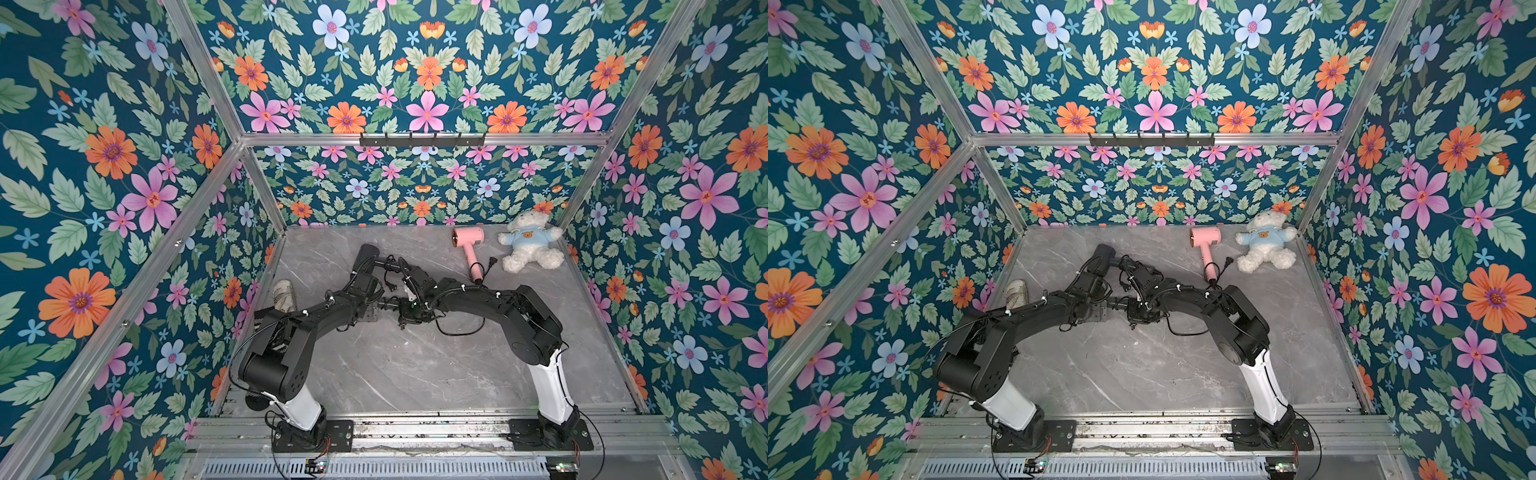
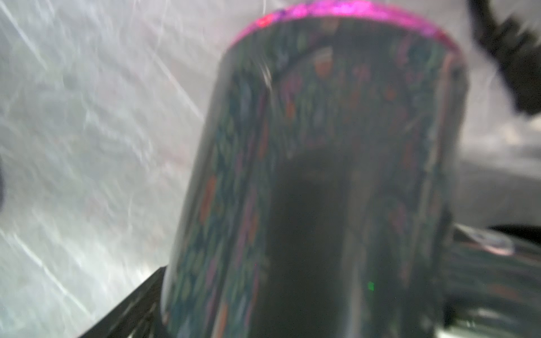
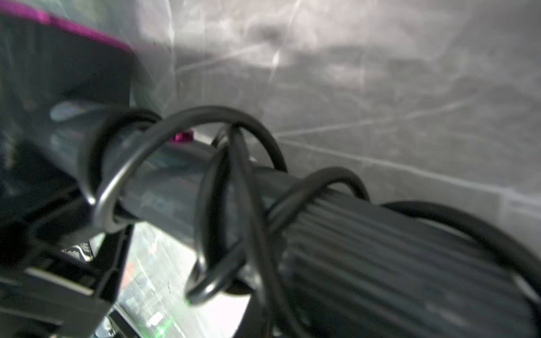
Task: Wrap the cord around the hair dryer
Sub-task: Move the hair dryer to the center of the board, then pick up the hair dryer from the center of the board, then place the hair dryer at the center of the board.
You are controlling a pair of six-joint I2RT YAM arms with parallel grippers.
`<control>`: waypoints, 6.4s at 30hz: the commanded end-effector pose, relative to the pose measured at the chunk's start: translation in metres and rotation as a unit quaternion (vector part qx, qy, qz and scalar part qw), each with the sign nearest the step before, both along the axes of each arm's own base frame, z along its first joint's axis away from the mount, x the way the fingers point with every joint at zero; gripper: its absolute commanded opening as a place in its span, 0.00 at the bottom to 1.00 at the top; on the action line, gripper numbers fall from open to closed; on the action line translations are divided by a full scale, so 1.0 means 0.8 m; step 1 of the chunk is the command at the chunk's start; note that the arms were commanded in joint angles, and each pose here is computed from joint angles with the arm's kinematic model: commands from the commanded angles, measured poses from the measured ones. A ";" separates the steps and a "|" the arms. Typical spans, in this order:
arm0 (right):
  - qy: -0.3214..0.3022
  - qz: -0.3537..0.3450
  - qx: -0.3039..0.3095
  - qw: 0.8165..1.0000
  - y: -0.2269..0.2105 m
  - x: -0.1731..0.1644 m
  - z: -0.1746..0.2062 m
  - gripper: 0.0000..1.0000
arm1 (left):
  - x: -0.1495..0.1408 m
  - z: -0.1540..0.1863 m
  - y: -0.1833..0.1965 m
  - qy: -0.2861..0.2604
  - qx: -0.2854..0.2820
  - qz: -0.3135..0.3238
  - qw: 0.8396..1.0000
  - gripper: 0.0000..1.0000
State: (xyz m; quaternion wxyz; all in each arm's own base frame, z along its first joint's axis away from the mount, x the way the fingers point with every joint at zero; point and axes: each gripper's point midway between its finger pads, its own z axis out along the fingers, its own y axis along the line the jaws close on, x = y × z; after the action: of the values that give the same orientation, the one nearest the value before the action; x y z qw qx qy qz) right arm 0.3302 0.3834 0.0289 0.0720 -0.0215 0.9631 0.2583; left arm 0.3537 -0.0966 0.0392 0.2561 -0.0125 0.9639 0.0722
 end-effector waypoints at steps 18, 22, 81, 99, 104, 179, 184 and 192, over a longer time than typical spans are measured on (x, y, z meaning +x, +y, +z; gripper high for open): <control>-0.043 0.043 -0.017 0.998 -0.062 -0.029 0.112 0.79 | 0.043 0.027 -0.012 -0.028 0.001 -0.025 0.999 0.99; -0.067 0.027 -0.050 0.996 -0.126 -0.007 0.123 0.78 | 0.047 0.044 -0.019 -0.032 -0.006 -0.040 0.999 0.99; -0.023 -0.044 -0.209 0.977 -0.330 0.211 -0.004 0.43 | 0.006 0.209 -0.067 -0.201 -0.217 -0.092 0.951 0.99; -0.105 0.101 -0.225 0.963 -0.344 0.142 0.063 0.24 | 0.003 0.219 -0.065 -0.209 -0.218 -0.095 0.949 0.99; -0.049 0.095 -0.196 0.975 -0.350 0.093 0.054 0.24 | 0.002 0.217 -0.064 -0.208 -0.216 -0.095 0.949 0.99; -0.298 0.454 -0.237 0.806 -0.219 -0.008 0.174 0.03 | -0.006 0.290 -0.178 -0.187 -0.308 -0.252 0.898 0.99; -0.339 0.477 -0.262 0.768 -0.191 -0.009 0.171 0.03 | -0.010 0.279 -0.193 -0.179 -0.369 -0.243 0.879 0.99; -0.322 0.532 -0.175 0.764 -0.141 -0.063 0.138 0.02 | -0.033 0.232 -0.129 -0.161 -0.311 -0.136 0.927 0.99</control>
State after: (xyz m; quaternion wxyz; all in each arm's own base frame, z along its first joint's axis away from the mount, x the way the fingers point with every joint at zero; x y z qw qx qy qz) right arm 0.2918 0.2483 0.1416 0.2171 -0.6010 0.7691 0.0125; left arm 0.3271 -0.2281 0.2278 0.3825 0.0807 0.8621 -0.3224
